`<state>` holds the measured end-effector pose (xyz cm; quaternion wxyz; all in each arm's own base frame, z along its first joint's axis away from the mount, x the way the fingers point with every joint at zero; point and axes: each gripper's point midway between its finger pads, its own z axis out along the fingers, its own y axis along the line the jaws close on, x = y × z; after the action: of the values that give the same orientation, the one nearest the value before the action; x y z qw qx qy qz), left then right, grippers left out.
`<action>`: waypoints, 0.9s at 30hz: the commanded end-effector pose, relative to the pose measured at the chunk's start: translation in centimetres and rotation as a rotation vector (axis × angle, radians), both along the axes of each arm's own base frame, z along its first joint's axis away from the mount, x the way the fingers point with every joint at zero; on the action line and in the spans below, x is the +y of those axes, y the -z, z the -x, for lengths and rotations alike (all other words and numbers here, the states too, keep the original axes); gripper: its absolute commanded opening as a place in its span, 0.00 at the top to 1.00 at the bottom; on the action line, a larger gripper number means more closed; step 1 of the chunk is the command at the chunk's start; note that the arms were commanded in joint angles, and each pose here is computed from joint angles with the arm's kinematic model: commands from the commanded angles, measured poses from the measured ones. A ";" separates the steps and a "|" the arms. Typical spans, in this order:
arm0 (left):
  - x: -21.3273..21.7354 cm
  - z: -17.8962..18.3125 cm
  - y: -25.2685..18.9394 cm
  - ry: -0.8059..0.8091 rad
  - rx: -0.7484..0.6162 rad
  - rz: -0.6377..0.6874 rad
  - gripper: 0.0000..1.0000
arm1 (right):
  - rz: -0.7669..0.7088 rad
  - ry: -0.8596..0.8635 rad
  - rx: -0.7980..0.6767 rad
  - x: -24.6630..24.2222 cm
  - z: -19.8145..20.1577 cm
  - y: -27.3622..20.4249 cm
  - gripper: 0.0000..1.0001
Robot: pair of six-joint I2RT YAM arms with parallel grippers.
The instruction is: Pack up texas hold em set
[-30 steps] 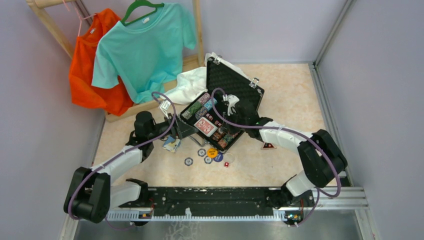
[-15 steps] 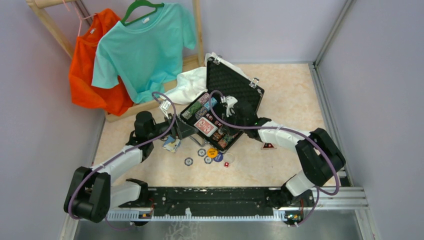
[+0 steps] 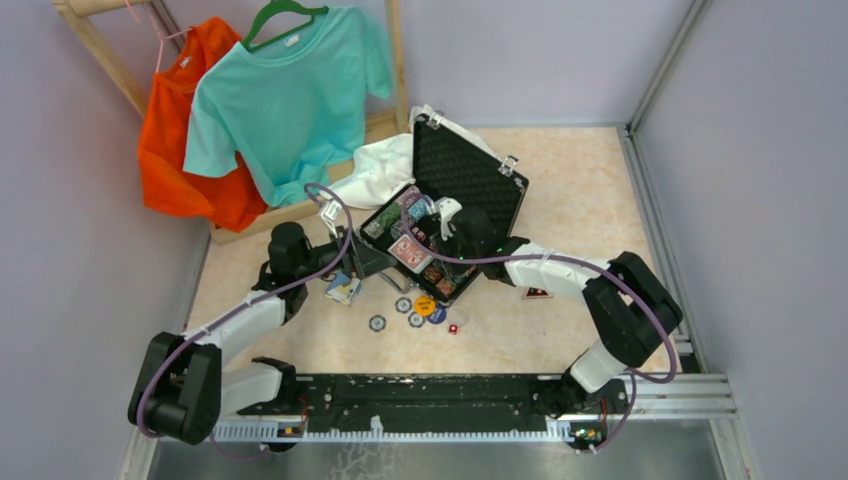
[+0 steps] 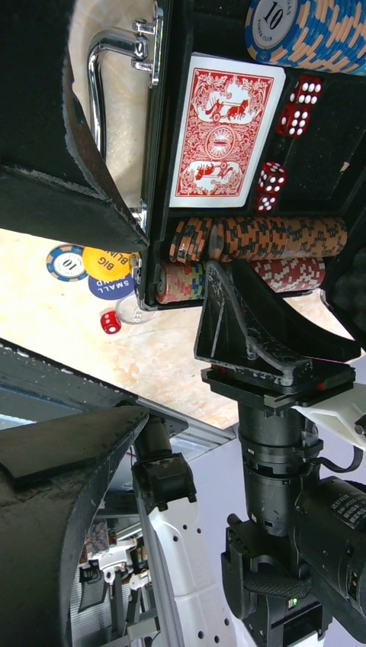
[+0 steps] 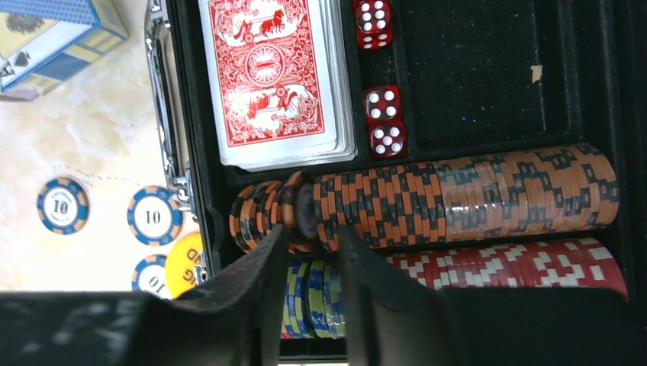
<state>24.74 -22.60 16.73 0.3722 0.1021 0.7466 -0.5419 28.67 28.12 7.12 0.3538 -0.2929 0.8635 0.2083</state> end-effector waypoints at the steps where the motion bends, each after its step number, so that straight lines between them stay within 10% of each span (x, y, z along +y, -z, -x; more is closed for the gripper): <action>1: -0.1 -0.1 -0.8 0.014 -0.035 0.017 0.21 | -0.043 0.008 -0.090 0.9 -1.4 -3.2 0.66; 15: -0.2 0.0 -0.7 0.020 -0.026 0.020 0.20 | -0.158 -0.004 -0.135 1.8 -0.1 -7.8 0.71; 19: -0.1 -0.1 -0.8 0.014 -0.033 0.019 0.21 | -0.172 -0.019 -0.100 2.9 0.6 -7.0 0.98; 27: 0.2 0.0 -0.7 -0.003 -0.037 0.001 0.20 | -0.247 -0.071 0.002 5.2 1.9 -4.6 1.00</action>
<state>24.53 -22.70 16.93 0.3675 0.1023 0.7445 -0.5478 26.89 31.04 10.78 0.3731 -0.2813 0.8400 0.2757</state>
